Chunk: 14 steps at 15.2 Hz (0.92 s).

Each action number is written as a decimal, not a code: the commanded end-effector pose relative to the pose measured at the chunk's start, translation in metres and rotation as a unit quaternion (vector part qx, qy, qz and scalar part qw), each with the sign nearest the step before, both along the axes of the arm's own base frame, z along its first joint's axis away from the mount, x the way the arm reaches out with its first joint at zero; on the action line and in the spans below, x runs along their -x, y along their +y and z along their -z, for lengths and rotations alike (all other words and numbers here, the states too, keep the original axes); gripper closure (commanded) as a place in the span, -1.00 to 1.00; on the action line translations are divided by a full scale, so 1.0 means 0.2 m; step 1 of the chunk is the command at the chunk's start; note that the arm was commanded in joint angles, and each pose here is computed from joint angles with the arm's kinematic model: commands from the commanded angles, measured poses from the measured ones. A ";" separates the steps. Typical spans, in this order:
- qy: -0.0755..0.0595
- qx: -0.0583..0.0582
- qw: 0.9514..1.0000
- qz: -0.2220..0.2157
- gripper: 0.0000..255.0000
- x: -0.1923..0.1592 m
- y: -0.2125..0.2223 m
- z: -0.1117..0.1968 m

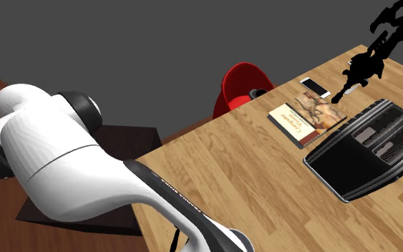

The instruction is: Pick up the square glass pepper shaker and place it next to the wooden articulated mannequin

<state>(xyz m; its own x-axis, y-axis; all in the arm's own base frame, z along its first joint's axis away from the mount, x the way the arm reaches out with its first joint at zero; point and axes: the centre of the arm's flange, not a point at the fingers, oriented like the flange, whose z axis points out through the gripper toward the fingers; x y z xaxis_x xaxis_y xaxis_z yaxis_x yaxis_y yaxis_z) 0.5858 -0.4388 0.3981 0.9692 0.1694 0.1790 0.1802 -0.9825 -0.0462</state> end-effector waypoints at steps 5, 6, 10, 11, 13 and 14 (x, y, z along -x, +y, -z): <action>0.000 0.000 1.000 0.000 1.00 0.00 0.00 0.16; 0.000 0.000 1.000 0.000 1.00 0.00 0.00 0.18; 0.000 0.000 1.000 0.000 1.00 0.00 0.00 0.30; 0.000 0.000 1.000 0.000 1.00 0.00 0.00 0.30; 0.000 0.000 1.000 0.000 1.00 0.00 0.00 0.30; 0.000 0.000 1.000 0.000 1.00 0.00 0.00 0.30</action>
<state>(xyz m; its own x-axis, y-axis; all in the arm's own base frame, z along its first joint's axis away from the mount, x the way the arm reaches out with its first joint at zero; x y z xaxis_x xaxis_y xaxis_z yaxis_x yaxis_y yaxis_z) 0.5861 -0.4393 0.3388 0.9691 0.1693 0.1795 0.1800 -0.9826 -0.0454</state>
